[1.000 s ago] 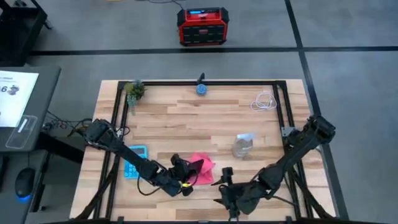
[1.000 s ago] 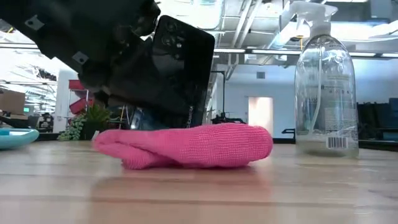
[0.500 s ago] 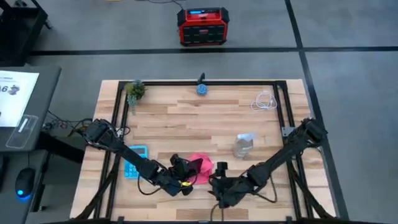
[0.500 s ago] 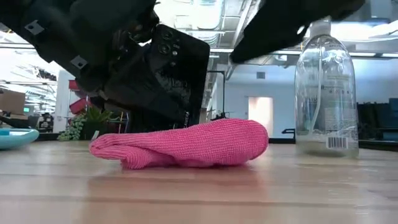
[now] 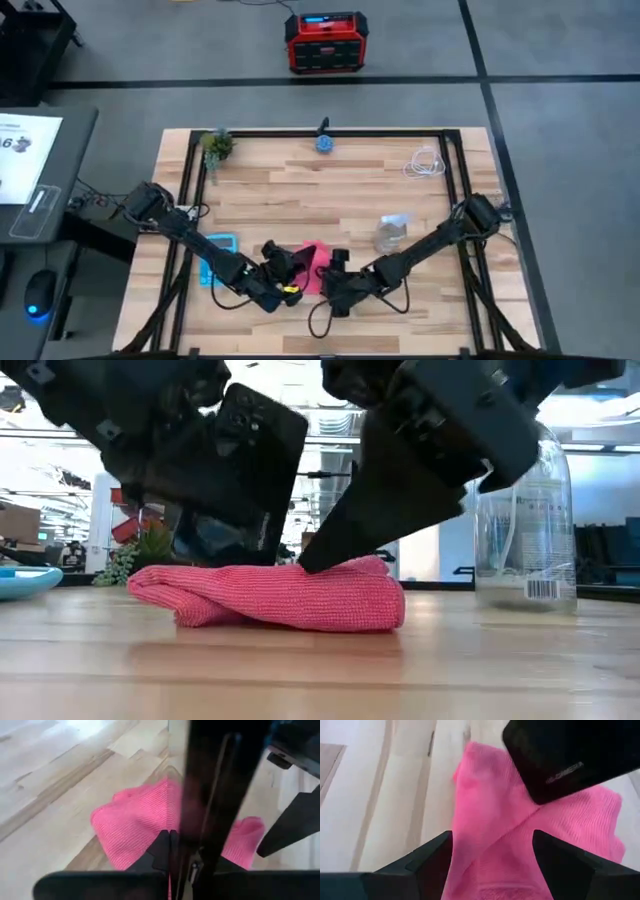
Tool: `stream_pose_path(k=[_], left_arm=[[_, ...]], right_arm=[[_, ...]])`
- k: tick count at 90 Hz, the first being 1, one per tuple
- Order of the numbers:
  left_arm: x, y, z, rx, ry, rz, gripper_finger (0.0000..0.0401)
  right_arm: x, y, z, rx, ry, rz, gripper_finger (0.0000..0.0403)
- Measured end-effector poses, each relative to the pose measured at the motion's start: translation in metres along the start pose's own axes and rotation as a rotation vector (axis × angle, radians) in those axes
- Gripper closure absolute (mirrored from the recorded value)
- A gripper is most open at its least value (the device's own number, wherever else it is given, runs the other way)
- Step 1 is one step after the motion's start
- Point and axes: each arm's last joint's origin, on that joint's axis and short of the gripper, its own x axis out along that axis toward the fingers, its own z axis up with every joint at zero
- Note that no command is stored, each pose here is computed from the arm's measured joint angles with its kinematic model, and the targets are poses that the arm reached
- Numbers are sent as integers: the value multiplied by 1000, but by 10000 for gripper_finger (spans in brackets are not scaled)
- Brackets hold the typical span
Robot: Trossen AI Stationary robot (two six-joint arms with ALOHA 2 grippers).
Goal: Apply microfiber cloth
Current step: Wipe the back of the black cellphone using pink microfiber cloth
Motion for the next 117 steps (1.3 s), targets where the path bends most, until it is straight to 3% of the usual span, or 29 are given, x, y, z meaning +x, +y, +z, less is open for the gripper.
stream_pose_path(k=[20, 45, 60, 86, 117], left_arm=[[7, 7, -13, -64, -8, 34, 394], [-13, 6, 11, -14, -123, 18, 394], [6, -1, 1, 46, -134, 7, 394], [30, 0, -18, 1, -93, 20, 394], [0, -3, 11, -6, -120, -62, 394]], right_arm=[[-18, -2, 3, 5, 47, -8, 143], [-26, 11, -2, -1, 61, 6, 143], [-31, 19, -5, -7, 58, 20, 143], [-39, 27, -11, -37, 85, 28, 143], [-39, 28, -11, -37, 84, 24, 143]])
